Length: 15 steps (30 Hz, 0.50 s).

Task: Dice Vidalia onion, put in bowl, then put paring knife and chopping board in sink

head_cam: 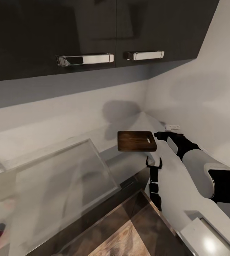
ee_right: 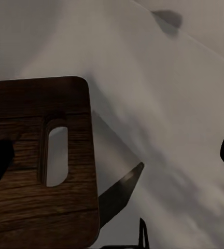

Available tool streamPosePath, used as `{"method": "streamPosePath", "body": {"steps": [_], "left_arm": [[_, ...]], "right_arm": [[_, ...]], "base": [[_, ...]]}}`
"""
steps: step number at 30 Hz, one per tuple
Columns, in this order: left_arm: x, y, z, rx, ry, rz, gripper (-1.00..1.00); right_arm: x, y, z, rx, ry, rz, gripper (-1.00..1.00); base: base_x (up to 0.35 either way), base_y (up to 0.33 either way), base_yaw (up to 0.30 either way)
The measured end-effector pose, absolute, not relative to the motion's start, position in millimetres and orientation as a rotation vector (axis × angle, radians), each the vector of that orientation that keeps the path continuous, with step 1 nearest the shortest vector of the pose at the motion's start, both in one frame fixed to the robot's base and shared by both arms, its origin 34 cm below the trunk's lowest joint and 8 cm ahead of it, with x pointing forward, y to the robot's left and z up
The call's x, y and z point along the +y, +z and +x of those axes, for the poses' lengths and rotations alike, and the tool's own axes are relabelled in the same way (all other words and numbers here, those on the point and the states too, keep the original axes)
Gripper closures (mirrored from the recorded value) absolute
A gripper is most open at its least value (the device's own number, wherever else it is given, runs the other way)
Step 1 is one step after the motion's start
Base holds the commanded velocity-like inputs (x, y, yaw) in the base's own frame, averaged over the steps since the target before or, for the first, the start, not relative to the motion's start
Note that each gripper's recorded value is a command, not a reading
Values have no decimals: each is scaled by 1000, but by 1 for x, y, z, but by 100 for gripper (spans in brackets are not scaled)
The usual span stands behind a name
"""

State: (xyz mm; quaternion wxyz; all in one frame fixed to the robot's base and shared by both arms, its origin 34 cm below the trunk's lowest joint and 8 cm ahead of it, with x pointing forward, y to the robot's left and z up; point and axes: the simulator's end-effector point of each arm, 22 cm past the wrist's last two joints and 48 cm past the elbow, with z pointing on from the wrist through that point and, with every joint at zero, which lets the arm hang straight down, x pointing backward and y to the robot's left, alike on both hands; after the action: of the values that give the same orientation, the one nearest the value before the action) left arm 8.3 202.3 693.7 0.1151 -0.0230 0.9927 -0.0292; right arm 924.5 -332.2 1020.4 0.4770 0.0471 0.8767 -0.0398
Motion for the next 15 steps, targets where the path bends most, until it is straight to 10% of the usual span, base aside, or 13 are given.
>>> {"method": "streamPosePath", "body": {"steps": [15], "left_arm": [[203,696,1,2933,-85,-68,-100]], "right_arm": [[-334,1002,925,2164,-104,115,-100]], "base": [[0,0,0]]}}
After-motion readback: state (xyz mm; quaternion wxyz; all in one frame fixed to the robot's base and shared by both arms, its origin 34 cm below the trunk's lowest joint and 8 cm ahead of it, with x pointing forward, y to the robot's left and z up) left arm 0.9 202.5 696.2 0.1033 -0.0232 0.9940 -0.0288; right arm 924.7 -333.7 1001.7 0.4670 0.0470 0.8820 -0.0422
